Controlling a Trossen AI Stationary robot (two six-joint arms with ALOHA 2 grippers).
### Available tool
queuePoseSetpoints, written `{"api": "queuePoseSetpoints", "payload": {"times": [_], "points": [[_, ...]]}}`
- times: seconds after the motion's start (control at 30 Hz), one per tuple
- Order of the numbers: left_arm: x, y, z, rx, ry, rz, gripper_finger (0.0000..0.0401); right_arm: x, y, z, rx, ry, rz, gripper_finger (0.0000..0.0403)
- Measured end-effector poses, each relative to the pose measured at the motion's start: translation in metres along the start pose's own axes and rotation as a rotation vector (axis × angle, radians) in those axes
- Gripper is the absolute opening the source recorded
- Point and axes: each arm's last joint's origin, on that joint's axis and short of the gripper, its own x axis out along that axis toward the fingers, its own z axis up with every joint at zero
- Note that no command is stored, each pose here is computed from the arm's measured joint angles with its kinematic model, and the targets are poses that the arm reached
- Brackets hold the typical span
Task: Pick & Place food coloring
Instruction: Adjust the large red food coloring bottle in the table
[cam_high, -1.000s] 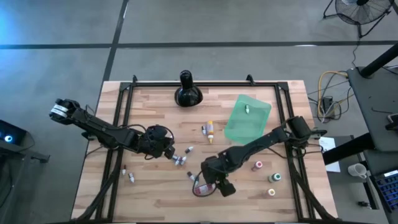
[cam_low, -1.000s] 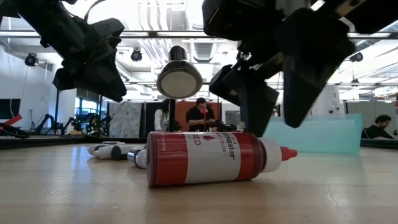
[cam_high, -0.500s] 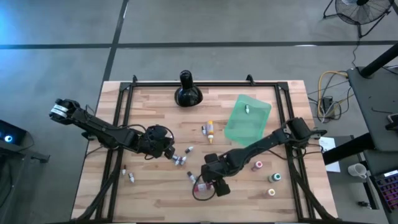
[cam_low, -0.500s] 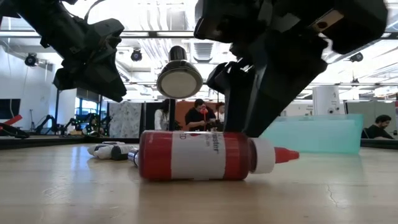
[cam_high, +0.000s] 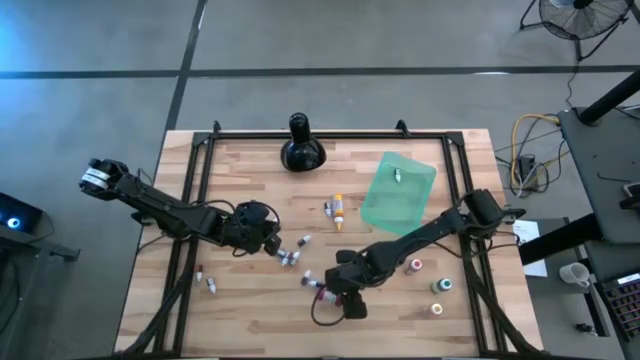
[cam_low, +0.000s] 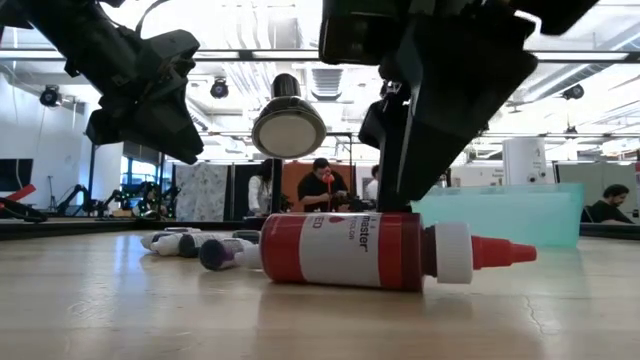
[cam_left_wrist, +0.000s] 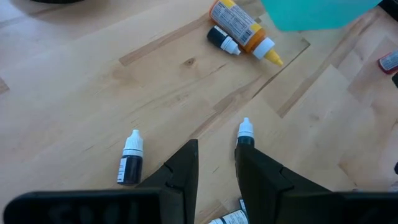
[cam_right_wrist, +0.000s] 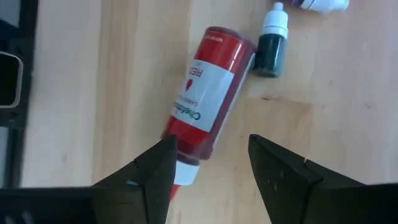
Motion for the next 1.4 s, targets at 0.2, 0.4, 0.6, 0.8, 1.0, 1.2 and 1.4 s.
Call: {"api": "queuePoseSetpoints", "payload": {"times": [0.2, 0.4, 0.6, 0.8, 1.0, 1.2, 1.4], "points": [[0.0, -0.001, 0.0, -0.036, 0.001, -0.011, 0.008, -0.005, 0.006, -0.008, 0.022, 0.051, -0.021, 0.0194], [0.0, -0.001, 0.0, 0.041, 0.005, -0.016, 0.008, -0.005, 0.02, -0.013, 0.059, 0.008, -0.073, 0.0194], [0.001, -0.002, 0.0, 0.072, 0.006, -0.018, 0.008, -0.001, 0.029, -0.019, 0.042, 0.004, -0.091, 0.0194], [0.001, -0.002, -0.001, 0.147, 0.01, -0.015, 0.008, 0.0, 0.03, -0.019, 0.041, -0.035, -0.153, 0.0194], [0.001, -0.002, -0.001, 0.162, 0.01, -0.016, 0.008, 0.0, 0.03, -0.019, 0.13, -0.069, -0.192, 0.0194], [0.001, -0.002, -0.001, 0.197, 0.01, -0.016, 0.008, 0.0, 0.041, -0.025, 0.253, -0.095, -0.198, 0.0194], [0.001, -0.002, -0.001, 0.189, 0.021, -0.024, 0.008, 0.0, 0.05, -0.029, 0.349, -0.085, -0.16, 0.0194]]}}
